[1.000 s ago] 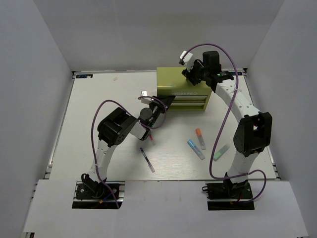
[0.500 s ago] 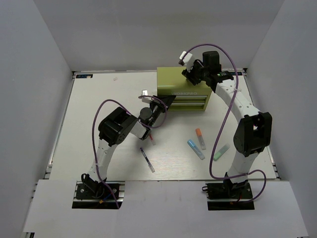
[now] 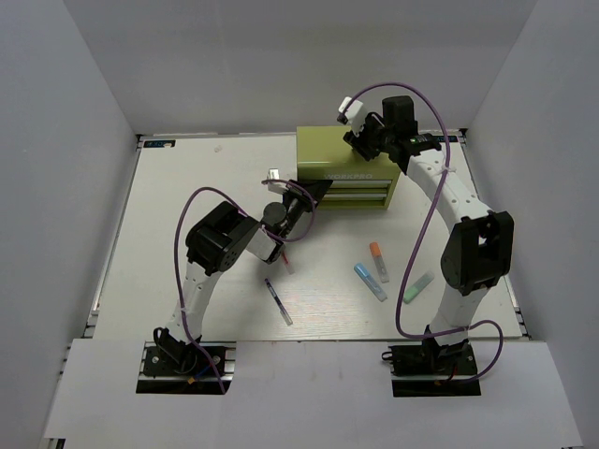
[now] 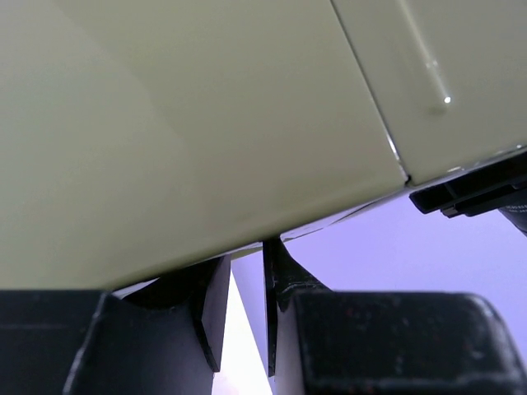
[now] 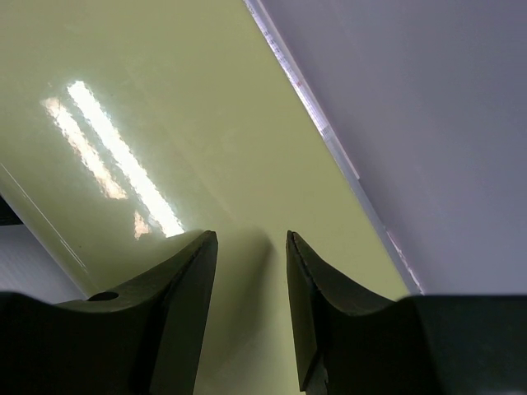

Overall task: Sort the stationery into containers
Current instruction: Open the drawer

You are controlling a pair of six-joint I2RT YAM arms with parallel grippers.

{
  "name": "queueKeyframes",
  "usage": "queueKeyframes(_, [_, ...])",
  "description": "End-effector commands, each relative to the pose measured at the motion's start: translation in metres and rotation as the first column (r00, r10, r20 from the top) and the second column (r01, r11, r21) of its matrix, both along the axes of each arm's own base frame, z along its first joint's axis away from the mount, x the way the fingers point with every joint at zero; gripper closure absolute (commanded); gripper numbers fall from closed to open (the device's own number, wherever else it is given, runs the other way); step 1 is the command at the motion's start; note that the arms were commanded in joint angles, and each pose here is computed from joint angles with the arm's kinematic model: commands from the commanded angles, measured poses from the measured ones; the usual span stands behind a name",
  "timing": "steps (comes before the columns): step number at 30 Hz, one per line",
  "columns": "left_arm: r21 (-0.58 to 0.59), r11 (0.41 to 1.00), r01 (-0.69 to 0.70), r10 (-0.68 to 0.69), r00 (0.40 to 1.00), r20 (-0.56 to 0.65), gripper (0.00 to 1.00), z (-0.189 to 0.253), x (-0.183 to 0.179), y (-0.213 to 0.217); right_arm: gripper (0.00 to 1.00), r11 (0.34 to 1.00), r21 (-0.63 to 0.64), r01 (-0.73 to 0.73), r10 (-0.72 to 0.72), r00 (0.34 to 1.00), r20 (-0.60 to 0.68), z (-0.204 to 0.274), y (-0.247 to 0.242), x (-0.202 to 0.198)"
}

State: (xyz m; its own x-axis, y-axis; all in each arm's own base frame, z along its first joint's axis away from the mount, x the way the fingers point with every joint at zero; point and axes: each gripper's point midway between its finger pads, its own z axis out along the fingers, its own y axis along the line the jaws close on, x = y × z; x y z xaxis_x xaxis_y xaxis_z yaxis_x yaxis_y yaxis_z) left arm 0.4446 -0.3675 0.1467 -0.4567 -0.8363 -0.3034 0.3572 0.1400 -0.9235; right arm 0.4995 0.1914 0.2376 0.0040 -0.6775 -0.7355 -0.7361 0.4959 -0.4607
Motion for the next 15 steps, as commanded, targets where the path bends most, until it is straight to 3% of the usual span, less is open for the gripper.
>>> queueKeyframes(1, [-0.187,0.982,0.005,0.063,0.933,0.356,1.00,0.096,-0.021,0.021,0.54,0.996,-0.093,-0.016,-0.009,0.966,-0.259,-0.074,-0.009,-0.031])
queueKeyframes(15, [-0.127,0.989,0.073,-0.020,0.926,0.376,1.00,0.086,-0.032,0.010,0.54,0.995,-0.100,-0.012,-0.015,0.965,-0.263,-0.075,-0.010,-0.030])
